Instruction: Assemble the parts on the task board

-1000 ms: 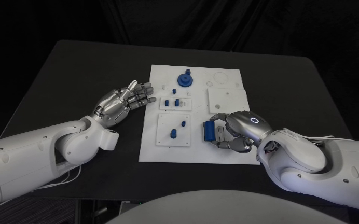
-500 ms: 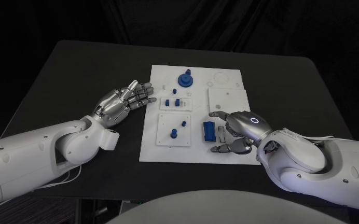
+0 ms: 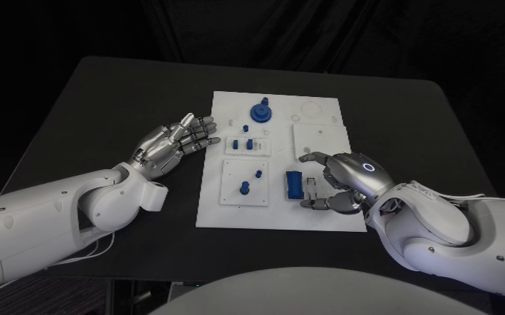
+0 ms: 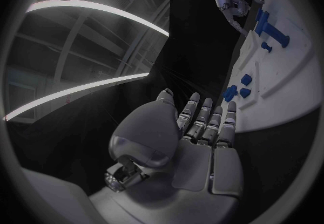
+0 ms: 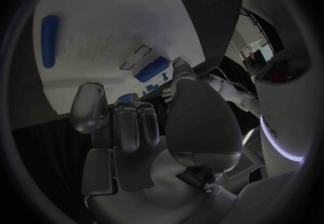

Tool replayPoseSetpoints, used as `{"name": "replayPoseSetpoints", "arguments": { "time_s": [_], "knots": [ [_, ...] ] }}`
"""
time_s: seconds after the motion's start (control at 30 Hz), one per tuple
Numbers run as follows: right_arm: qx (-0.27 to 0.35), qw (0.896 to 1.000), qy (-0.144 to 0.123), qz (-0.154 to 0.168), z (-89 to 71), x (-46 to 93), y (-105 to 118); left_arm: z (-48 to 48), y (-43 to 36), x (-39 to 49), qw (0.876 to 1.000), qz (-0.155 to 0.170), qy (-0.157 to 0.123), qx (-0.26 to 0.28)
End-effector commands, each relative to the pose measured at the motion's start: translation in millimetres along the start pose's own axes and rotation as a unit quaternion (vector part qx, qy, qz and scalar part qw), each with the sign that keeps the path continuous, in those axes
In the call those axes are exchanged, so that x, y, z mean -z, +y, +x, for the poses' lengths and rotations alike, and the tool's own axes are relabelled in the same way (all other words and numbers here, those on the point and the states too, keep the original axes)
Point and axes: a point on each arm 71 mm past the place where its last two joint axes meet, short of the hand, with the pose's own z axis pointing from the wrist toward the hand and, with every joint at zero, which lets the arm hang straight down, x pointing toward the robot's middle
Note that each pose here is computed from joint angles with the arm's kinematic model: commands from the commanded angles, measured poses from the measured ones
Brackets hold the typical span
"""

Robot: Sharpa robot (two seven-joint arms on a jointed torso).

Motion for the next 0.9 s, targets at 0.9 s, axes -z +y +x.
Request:
{"name": "replayPoseSetpoints", "arguments": {
  "time_s": [0.9],
  "knots": [
    [-0.003, 0.967, 0.104, 0.235, -36.3, 21.3, -83.0, 3.4, 0.2, -0.6, 1.0, 0.007, 0.004, 0.002]
  ]
}}
